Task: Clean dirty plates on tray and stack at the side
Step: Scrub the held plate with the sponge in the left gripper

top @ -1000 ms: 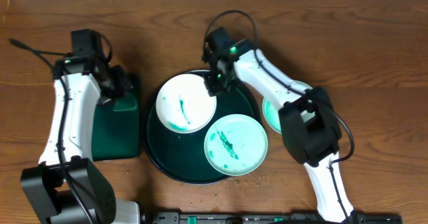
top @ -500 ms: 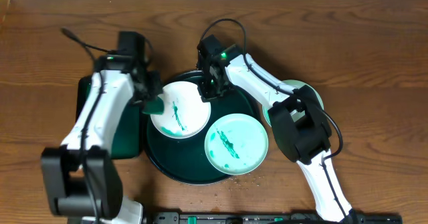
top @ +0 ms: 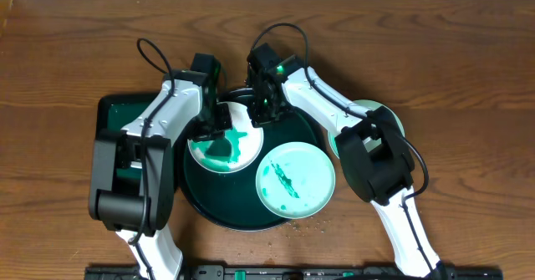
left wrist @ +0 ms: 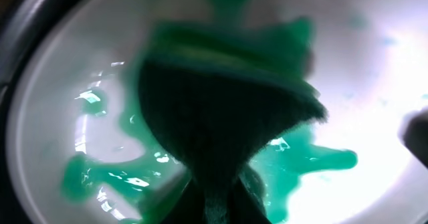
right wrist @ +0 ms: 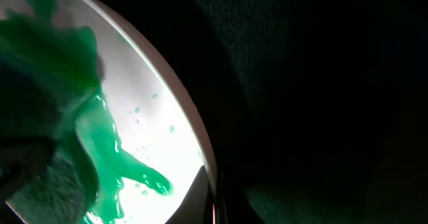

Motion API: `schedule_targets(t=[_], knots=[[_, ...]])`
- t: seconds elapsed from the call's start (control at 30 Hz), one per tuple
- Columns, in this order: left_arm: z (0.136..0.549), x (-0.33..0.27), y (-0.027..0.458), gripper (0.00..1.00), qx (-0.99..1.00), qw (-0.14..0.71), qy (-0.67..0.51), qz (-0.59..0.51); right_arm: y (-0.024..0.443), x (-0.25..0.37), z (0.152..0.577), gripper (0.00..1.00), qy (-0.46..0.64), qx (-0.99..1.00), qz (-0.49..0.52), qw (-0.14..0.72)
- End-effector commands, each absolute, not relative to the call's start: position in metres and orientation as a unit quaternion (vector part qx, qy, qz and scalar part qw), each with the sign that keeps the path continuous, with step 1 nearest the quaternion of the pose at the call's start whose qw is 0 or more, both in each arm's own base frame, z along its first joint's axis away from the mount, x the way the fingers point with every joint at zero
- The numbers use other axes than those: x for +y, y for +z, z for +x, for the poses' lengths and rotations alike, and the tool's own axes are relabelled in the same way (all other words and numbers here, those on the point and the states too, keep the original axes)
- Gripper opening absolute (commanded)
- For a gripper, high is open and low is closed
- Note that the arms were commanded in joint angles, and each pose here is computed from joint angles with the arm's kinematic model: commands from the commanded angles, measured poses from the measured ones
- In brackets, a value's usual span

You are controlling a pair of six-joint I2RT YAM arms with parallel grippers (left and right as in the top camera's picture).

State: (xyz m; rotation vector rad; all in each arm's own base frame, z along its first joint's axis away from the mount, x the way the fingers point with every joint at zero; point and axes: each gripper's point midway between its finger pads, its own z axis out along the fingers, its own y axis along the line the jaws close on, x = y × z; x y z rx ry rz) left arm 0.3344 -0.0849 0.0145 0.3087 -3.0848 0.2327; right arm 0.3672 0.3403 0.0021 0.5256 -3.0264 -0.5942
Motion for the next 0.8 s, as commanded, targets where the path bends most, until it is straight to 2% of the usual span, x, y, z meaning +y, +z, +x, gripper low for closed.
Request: schedule_targets(t=[0.0, 0.07, 0.13, 0.27, 0.33, 0.37, 0.6, 0.77], knots=[[0.315, -0.158, 0.024, 0.07, -0.954, 0.054, 0.29, -0.053, -0.043, 0.33, 0.354, 0.01, -0.15, -0.975, 0.156, 0.042], [0.314, -0.168, 0.031, 0.08, -0.941, 0.043, 0.324, -0.091, -0.043, 0.331, 0.355, 0.01, -0.15, -0.975, 0.156, 0.04], [0.319, -0.158, 0.024, 0.07, -0.952, 0.036, 0.292, -0.086, -0.043, 0.331, 0.356, 0.01, -0.15, -0.975, 0.156, 0.04], [0.339, -0.079, -0.003, 0.08, -0.996, 0.015, 0.064, 0.068, -0.043, 0.33, 0.355, 0.01, -0.15, -0.976, 0.156, 0.041], [0.347, -0.017, 0.002, 0.07, -0.982, -0.02, -0.082, 0.171, -0.043, 0.33, 0.355, 0.01, -0.15, -0.976, 0.156, 0.041], [0.35, -0.007, 0.007, 0.07, -0.978, -0.029, -0.1, 0.183, -0.043, 0.33, 0.355, 0.01, -0.149, -0.976, 0.155, 0.043], [0.371, 0.02, 0.034, 0.07, -0.968, -0.059, -0.13, 0.207, -0.043, 0.33, 0.353, 0.01, -0.148, -0.976, 0.156, 0.044], [0.356, -0.015, 0.021, 0.07, -0.986, -0.014, -0.055, 0.157, -0.043, 0.328, 0.355, 0.01, -0.148, -0.976, 0.153, 0.044]])
